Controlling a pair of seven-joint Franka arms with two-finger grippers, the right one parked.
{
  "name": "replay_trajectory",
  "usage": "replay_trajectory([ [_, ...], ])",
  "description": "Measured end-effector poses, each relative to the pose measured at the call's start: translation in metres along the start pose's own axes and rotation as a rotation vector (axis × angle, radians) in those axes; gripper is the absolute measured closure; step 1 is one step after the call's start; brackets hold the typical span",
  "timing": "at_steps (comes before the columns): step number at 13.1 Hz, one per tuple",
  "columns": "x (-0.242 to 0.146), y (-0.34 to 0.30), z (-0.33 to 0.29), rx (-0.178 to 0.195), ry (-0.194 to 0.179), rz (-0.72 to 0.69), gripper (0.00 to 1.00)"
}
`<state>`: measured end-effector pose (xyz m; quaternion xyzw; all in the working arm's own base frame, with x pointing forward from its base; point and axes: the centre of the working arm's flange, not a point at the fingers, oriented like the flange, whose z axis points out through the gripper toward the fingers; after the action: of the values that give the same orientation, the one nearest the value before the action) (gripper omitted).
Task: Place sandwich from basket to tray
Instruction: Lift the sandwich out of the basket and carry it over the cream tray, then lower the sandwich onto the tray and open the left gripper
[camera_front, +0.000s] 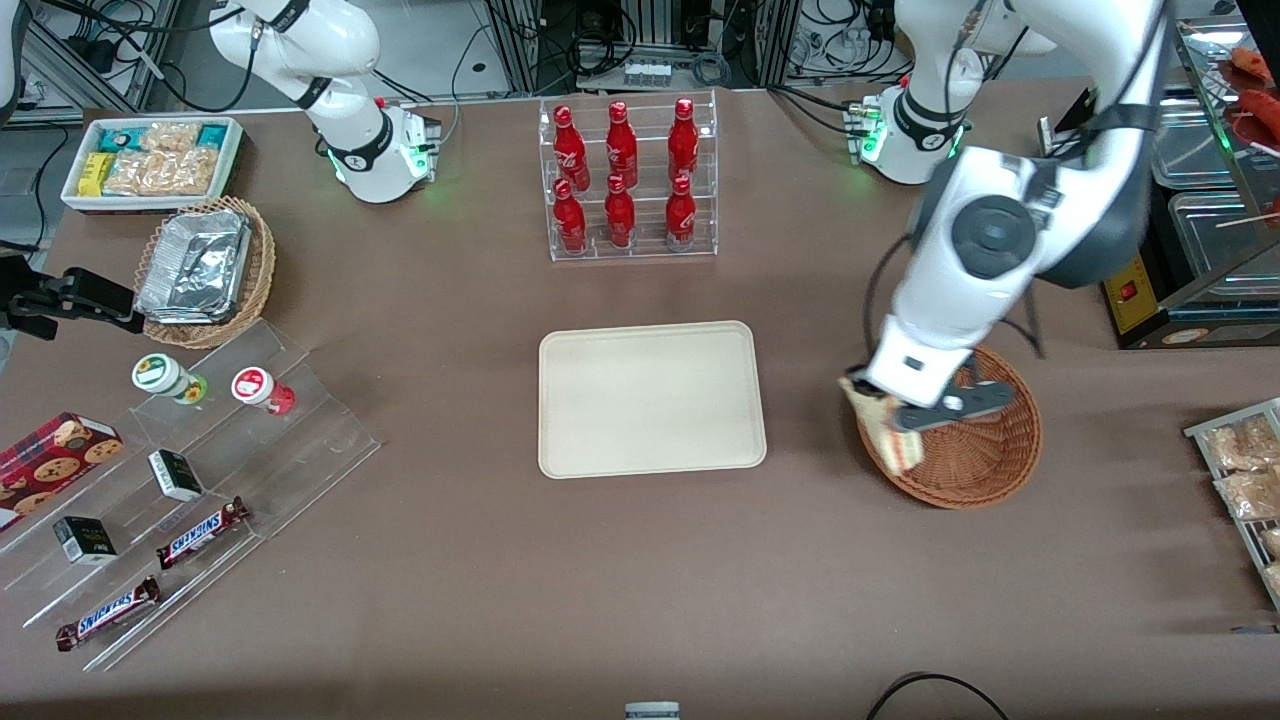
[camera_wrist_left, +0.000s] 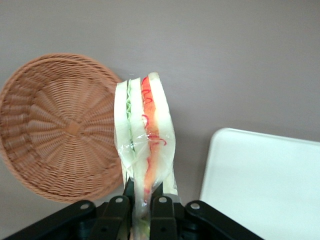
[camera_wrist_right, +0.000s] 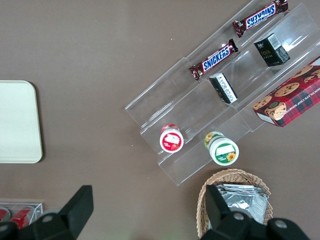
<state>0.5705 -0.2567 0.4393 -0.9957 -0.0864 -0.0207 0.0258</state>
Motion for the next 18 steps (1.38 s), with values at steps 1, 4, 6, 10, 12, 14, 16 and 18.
replay_trajectory([
  [1, -0.007, 0.024, -0.004, -0.004, -0.007, 0.032, 0.85],
  [4, -0.028, 0.091, 0.003, -0.046, -0.043, 0.105, 0.85],
  [6, -0.043, 0.135, 0.011, -0.076, -0.059, 0.149, 0.85],
  [10, -0.073, 0.208, 0.04, -0.104, -0.092, 0.212, 0.85],
  [12, -0.093, 0.239, 0.07, -0.103, -0.098, 0.24, 0.85],
  [14, -0.11, 0.259, 0.1, -0.106, -0.098, 0.26, 0.85],
  [16, -0.115, 0.264, 0.122, -0.097, -0.107, 0.265, 0.85],
  [18, -0.125, 0.269, 0.147, -0.08, -0.122, 0.277, 0.85],
])
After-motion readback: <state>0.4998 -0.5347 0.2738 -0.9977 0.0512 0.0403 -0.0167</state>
